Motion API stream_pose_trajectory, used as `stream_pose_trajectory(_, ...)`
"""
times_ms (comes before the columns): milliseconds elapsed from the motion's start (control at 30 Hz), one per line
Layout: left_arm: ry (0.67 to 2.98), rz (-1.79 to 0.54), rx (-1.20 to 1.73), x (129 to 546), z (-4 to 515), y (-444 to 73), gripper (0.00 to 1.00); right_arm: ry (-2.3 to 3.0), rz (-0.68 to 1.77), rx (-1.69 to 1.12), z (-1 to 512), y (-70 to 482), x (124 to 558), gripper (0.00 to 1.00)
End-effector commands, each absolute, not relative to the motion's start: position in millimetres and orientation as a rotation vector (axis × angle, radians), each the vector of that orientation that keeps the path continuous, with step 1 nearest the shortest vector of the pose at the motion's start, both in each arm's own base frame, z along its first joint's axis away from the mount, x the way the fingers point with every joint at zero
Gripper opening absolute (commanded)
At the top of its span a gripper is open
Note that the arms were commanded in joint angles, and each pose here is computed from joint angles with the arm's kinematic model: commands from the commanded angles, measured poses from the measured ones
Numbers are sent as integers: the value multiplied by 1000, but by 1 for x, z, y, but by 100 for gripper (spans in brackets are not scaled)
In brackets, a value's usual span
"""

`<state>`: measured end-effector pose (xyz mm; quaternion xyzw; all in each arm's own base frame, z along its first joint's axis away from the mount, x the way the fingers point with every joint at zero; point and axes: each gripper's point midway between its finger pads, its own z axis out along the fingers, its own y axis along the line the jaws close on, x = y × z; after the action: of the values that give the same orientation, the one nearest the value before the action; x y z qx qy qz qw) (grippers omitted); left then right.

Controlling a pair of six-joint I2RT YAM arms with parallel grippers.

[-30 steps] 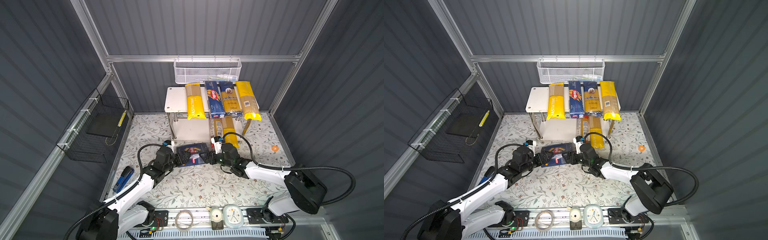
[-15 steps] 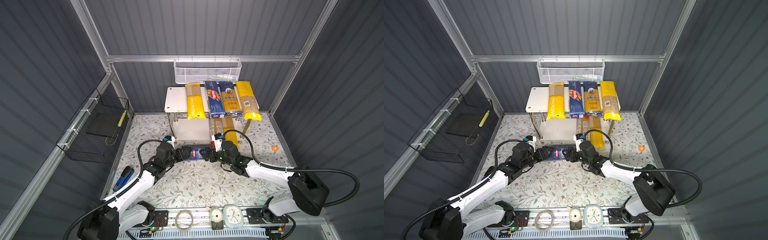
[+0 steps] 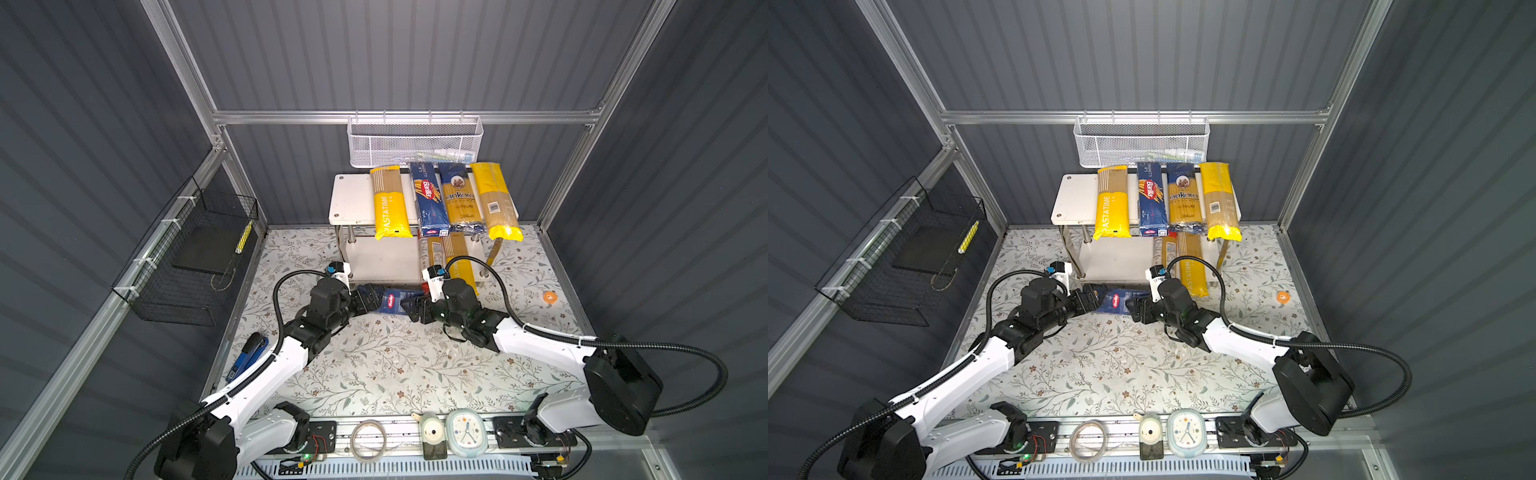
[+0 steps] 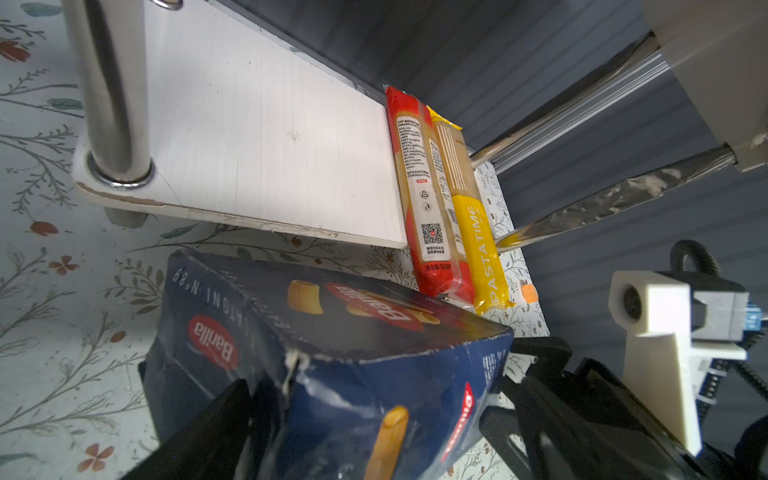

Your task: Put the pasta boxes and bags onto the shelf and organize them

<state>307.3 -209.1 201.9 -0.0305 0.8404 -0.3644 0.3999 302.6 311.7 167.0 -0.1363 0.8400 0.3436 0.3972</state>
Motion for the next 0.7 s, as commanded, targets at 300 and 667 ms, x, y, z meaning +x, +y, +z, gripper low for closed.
stream_pose_trajectory(300, 1906, -1190, 210, 288, 285, -260, 100, 1719, 1097, -564, 291, 356, 280, 79)
stream_pose_trajectory(667, 1824, -1230, 292, 289, 315, -274, 100, 1676, 1071, -607, 305, 361, 282, 79)
